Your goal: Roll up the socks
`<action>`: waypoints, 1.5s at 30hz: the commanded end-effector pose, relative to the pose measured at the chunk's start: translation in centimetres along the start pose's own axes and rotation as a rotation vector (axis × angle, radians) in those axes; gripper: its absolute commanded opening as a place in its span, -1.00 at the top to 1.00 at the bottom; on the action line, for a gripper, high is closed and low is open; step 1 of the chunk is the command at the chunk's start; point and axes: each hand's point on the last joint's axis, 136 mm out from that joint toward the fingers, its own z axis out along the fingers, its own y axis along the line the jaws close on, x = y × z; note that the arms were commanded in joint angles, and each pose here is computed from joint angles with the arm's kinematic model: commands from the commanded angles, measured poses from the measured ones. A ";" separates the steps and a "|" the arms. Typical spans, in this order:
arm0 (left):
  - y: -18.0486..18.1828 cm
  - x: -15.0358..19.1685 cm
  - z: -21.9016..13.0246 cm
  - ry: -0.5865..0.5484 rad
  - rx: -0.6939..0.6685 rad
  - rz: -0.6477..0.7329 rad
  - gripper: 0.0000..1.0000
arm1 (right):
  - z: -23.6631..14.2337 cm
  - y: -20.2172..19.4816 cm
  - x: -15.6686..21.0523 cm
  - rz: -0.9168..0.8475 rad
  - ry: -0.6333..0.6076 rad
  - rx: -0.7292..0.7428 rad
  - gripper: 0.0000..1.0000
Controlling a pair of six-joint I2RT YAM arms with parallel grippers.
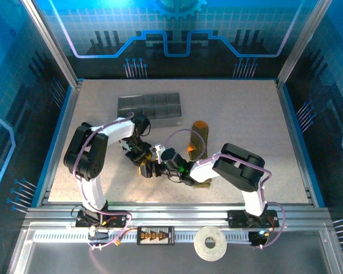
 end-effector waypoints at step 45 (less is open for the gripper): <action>2.6 -1.3 -5.7 -0.232 0.423 -0.013 -0.66 | -0.9 -6.7 5.5 0.096 0.266 0.271 1.00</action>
